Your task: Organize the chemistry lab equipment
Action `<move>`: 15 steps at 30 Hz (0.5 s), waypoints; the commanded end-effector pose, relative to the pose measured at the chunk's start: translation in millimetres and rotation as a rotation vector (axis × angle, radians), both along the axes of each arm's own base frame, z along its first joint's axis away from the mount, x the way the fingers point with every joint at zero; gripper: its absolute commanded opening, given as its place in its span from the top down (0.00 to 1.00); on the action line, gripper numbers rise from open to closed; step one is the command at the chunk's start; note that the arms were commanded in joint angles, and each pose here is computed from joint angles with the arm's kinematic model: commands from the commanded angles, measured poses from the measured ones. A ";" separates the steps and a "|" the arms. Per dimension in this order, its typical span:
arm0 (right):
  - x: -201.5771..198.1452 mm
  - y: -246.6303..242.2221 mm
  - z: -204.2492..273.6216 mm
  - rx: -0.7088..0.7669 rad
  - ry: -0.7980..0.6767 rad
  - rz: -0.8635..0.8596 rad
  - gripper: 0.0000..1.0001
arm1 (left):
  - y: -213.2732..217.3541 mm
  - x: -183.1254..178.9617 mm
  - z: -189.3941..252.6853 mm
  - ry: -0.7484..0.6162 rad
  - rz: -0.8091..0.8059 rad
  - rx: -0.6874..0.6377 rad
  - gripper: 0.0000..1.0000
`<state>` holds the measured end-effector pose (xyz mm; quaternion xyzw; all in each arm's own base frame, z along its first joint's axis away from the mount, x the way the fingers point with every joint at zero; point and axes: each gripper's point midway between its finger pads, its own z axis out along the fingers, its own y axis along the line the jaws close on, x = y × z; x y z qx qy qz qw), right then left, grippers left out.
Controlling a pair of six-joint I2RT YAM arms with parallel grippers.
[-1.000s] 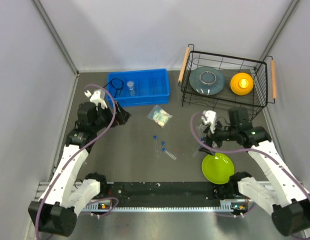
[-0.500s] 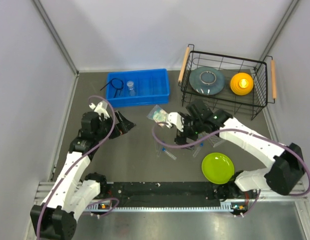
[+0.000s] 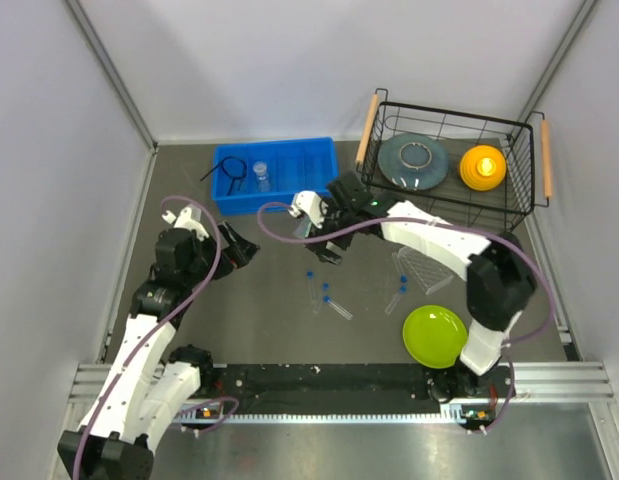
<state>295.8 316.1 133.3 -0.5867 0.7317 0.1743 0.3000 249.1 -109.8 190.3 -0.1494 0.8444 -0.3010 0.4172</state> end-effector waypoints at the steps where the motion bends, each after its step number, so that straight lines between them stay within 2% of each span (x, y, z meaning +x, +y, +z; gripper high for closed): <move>1: 31.7 30.8 -14.5 -0.010 -0.008 -0.092 0.15 | 9.9 2.4 13.9 -0.044 0.077 -0.008 0.01; 7: 59.4 38.1 -50.2 -0.090 -0.013 -0.152 0.29 | 9.7 -3.5 7.7 -0.038 0.074 -0.015 0.01; 15: 62.4 33.4 -81.8 -0.155 0.015 -0.195 0.51 | 7.1 -10.7 -0.5 -0.029 0.067 -0.040 0.01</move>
